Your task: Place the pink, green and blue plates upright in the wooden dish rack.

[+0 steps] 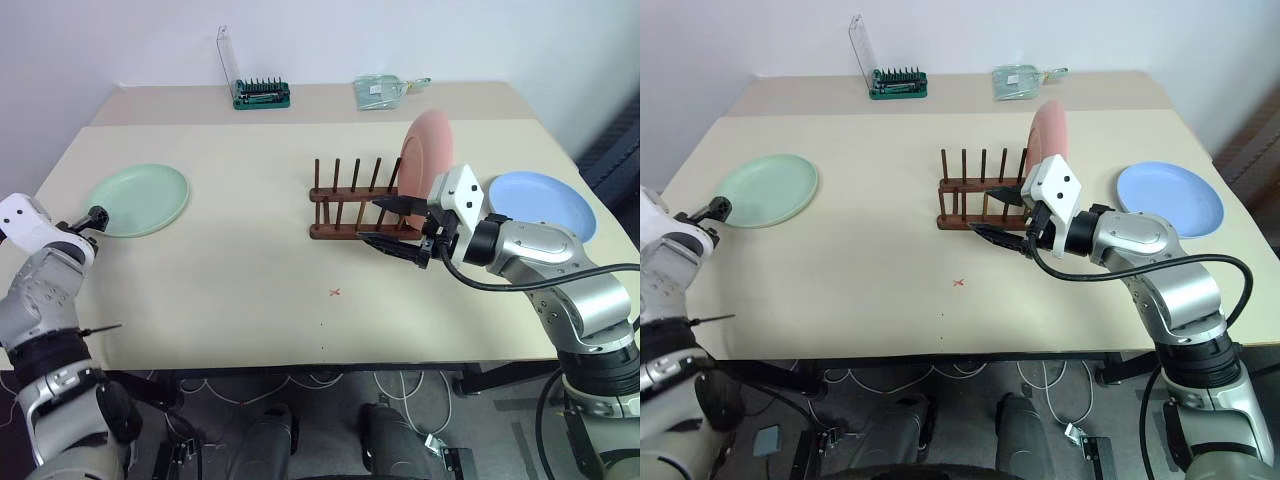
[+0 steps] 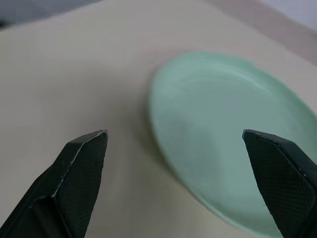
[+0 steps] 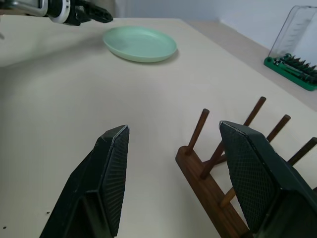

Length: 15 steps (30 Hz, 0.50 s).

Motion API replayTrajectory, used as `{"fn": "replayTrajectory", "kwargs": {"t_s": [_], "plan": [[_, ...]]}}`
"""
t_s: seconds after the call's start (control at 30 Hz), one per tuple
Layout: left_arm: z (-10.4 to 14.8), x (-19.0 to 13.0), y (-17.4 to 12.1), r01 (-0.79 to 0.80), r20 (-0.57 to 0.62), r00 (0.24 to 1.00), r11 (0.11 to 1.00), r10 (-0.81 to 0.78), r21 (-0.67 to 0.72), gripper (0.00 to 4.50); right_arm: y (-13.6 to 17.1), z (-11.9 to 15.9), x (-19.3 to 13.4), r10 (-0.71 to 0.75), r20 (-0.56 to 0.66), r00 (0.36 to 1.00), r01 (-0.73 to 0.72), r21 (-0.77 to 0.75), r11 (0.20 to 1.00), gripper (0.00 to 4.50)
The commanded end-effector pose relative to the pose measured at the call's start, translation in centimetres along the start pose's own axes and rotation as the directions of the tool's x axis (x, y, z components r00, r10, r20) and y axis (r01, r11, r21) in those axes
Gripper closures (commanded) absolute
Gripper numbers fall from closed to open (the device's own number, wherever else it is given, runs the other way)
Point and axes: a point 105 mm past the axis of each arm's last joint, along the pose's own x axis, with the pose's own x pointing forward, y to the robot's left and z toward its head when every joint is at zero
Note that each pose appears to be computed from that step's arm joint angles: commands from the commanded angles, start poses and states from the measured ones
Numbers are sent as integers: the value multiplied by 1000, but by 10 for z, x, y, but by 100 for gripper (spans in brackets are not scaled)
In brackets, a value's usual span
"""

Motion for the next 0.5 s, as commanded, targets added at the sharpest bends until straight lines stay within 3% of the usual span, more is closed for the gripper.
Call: {"fn": "replayTrajectory", "kwargs": {"t_s": [0.03,0.2,0.3,0.5], "plan": [[3,9,-5,-22,-50,999,997,18,-68,2,-1,6,-4,-32,25,999,33,-27,999,155],[-9,21,-24,-8,-134,991,991,-10,-133,2,0,6,-5,-53,26,998,54,-25,998,155],[-9,24,-27,-15,-135,991,987,-7,-161,120,0,5,-6,-61,24,998,61,-28,998,155],[-14,24,-24,-36,-147,989,973,2,-228,419,0,5,-7,-73,23,997,74,-31,997,155]]}}
